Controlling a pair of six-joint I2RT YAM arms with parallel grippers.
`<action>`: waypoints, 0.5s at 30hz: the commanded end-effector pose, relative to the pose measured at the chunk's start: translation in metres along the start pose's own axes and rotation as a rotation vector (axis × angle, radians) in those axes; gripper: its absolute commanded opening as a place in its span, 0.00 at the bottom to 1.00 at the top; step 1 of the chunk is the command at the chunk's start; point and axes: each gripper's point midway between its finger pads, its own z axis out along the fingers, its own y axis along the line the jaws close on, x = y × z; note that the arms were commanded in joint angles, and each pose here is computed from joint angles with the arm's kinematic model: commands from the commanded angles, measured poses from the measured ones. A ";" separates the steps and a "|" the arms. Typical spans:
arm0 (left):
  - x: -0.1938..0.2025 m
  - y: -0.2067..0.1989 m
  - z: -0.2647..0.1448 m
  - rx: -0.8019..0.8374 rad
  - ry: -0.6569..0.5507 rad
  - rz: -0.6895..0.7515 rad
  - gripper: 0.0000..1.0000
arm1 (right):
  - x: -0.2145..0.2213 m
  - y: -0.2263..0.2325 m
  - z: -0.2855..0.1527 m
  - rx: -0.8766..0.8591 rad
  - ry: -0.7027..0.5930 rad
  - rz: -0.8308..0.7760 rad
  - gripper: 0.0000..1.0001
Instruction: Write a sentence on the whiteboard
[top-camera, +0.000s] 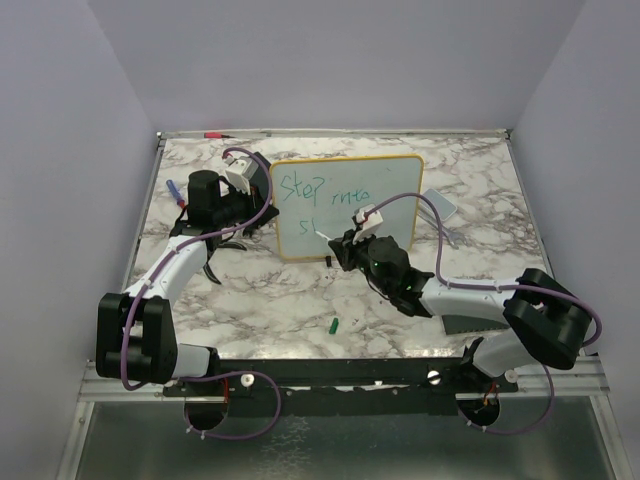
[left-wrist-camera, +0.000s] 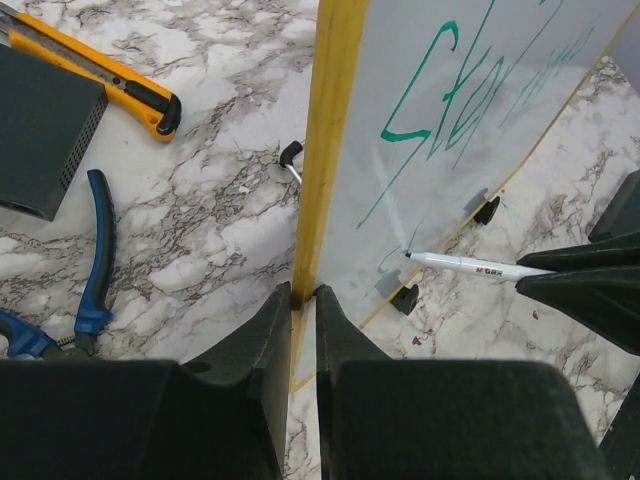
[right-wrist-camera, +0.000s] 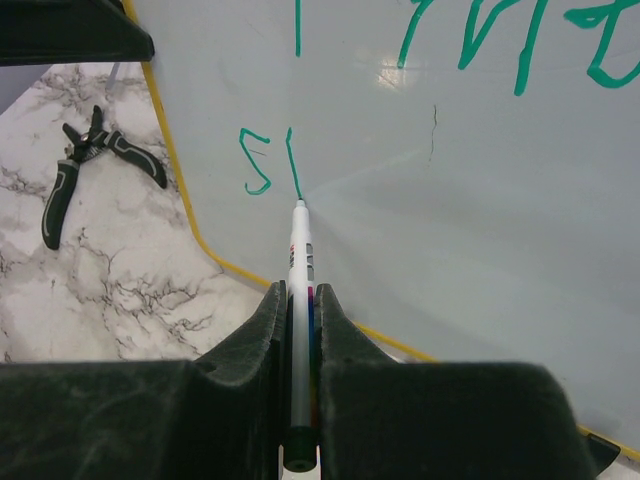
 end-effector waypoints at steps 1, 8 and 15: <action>-0.014 -0.006 -0.005 0.000 -0.047 0.034 0.00 | 0.002 -0.010 -0.004 0.057 0.000 0.000 0.00; -0.014 -0.005 -0.006 -0.001 -0.047 0.034 0.00 | -0.025 -0.014 -0.004 0.095 -0.066 -0.017 0.01; -0.014 -0.006 -0.006 0.000 -0.048 0.036 0.00 | -0.038 -0.012 0.000 0.096 -0.101 -0.025 0.01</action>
